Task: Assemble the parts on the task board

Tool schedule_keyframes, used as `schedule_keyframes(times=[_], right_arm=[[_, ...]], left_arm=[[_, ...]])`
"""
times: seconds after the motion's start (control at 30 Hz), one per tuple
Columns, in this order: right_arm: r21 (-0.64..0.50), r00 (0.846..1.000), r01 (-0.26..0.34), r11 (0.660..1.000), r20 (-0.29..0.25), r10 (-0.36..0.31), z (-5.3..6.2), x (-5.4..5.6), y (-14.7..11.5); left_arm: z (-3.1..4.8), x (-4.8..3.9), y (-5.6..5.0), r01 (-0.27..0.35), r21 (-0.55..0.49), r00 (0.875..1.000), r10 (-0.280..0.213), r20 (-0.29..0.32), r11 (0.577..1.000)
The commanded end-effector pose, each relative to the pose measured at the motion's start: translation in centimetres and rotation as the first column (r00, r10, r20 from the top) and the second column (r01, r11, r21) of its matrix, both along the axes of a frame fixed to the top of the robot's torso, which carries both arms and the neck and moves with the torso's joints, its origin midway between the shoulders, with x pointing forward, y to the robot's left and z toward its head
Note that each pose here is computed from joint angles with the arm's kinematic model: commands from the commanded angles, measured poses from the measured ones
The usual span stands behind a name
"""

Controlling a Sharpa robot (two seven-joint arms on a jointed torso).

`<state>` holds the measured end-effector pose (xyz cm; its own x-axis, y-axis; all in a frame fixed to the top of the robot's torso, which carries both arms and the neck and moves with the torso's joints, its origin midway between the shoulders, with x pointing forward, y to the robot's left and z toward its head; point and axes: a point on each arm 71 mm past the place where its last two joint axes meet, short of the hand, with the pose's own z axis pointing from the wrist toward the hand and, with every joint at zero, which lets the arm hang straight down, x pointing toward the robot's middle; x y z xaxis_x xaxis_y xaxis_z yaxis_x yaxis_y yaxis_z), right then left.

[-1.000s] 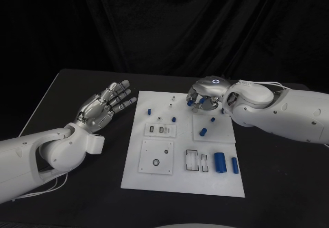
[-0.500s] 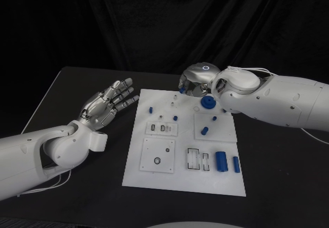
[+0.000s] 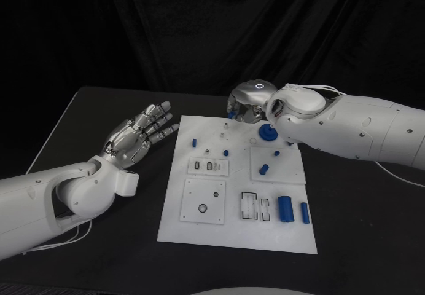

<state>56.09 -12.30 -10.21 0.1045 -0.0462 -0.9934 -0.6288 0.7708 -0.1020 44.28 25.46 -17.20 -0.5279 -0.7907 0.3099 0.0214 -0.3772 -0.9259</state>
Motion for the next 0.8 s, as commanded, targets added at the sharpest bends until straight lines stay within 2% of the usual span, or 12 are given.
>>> schedule_keyframes(times=[0.03, 0.43, 0.8], right_arm=[[-0.006, 1.000, 0.018, 1.000, -0.012, -0.018, -0.2, 0.1, -0.1], [-0.007, 1.000, 0.011, 1.000, -0.025, -0.011, -1.2, 0.1, 0.4], [-0.005, 1.000, 0.000, 1.000, -0.029, -0.001, -1.5, 0.0, 0.7]], left_arm=[[0.80, -0.04, 0.0, -0.007, -0.066, 0.996, 0.012, 0.084, 0.998], [0.68, 0.16, -0.1, 0.004, -0.063, 0.997, 0.001, 0.076, 0.998], [0.58, 0.33, -0.4, 0.019, -0.064, 0.997, -0.014, 0.071, 0.998]])
